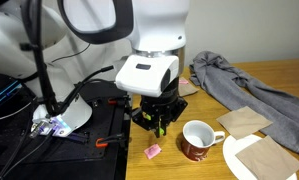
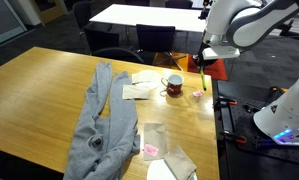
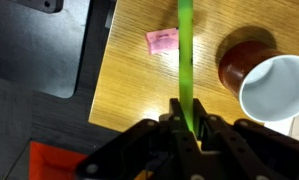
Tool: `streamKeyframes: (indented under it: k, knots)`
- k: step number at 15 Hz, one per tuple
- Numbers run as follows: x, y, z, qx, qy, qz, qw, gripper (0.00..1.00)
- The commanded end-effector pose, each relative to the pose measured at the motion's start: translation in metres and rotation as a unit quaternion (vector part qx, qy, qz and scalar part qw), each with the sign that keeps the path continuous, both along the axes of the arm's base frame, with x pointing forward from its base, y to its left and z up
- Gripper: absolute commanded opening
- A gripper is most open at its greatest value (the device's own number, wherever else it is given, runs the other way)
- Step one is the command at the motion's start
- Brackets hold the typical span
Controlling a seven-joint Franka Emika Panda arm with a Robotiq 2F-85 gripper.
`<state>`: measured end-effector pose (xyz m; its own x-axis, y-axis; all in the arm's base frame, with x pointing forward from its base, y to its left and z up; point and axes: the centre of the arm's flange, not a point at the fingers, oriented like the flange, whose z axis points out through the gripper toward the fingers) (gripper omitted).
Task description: Remove the yellow pen from the maroon mug
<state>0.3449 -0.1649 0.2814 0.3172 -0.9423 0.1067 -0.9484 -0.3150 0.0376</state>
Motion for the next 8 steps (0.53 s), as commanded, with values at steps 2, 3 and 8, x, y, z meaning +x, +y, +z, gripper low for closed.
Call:
streamKeyframes:
  k: [2, 3, 8]
  knots:
    - [-0.011, -0.005, -0.039, 0.014, -0.009, -0.038, 0.9992, 0.04]
    - [-0.011, -0.008, -0.046, 0.015, -0.007, -0.045, 0.9989, 0.04]
    - [-0.018, -0.016, -0.079, 0.022, 0.009, -0.068, 0.9974, 0.04]
